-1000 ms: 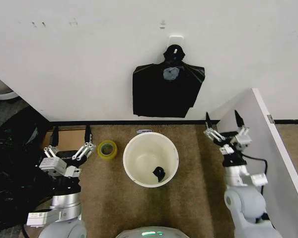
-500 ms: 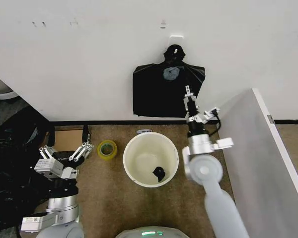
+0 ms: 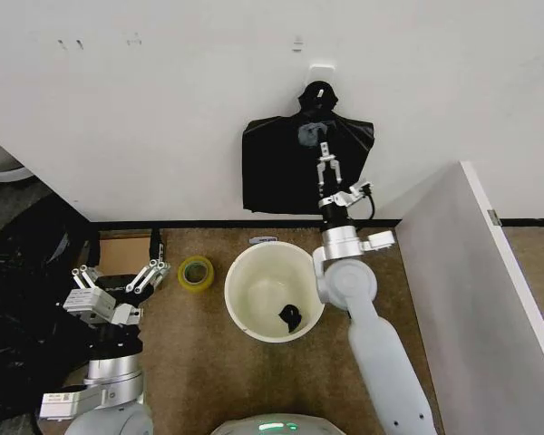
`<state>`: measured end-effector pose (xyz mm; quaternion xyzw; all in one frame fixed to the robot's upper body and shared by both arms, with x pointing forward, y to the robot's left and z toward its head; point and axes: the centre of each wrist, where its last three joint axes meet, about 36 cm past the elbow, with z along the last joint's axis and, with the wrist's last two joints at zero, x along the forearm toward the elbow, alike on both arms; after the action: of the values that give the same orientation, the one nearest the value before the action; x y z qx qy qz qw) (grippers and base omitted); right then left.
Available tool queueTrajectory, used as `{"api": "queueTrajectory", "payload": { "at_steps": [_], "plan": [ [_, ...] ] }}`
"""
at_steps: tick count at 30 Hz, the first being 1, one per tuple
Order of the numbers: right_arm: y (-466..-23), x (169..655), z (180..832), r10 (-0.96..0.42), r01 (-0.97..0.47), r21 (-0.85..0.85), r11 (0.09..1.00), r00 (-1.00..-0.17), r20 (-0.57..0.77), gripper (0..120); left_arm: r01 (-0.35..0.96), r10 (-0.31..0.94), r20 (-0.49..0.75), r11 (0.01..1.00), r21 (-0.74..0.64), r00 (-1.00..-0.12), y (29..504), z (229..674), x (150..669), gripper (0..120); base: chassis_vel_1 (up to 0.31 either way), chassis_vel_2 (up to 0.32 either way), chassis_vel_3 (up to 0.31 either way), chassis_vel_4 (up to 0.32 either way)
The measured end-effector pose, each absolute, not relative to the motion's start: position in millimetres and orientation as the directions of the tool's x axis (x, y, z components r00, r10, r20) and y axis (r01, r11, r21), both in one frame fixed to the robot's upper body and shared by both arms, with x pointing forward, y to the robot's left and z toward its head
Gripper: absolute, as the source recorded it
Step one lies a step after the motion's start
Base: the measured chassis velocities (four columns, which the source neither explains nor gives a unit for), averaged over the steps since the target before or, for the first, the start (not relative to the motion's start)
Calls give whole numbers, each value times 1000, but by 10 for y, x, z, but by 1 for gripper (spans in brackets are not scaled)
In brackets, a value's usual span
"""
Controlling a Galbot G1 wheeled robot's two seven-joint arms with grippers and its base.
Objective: Place the garbage bag over the trash bin.
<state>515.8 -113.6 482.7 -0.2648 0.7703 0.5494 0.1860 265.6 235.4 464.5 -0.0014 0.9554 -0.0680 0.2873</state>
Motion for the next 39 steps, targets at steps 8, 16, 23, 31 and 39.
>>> {"api": "queueTrajectory", "payload": {
  "at_steps": [8, 16, 23, 31, 39],
  "plan": [
    [-1133, 5301, 4851, -203, -630, 725, 279, -776, -597, 94, 22, -52, -538, 991, -131, -841, 2385, 4604, 2666, 100, 0, 0, 0, 0],
    [-1170, 5303, 4852, -194, -631, 718, 294, -775, -602, 66, 19, -57, -531, 990, -137, -846, 2375, 4560, 2672, 100, 0, 0, 0, 0],
    [-1172, 5266, 4876, -196, -644, 703, 302, -764, -615, 41, 18, -58, -531, 990, -137, -845, 2377, 4559, 2669, 100, 0, 0, 0, 0],
    [-1217, 5174, 4832, -191, -644, 699, 310, -763, -618, 14, 19, -56, -533, 991, -135, -844, 2381, 4561, 2666, 100, 0, 0, 0, 0],
    [-1286, 5109, 4757, -191, -636, 699, 329, -769, -610, 0, 23, -53, -532, 991, -134, -845, 2376, 4555, 2670, 100, 0, 0, 0, 0]
  ]
}}
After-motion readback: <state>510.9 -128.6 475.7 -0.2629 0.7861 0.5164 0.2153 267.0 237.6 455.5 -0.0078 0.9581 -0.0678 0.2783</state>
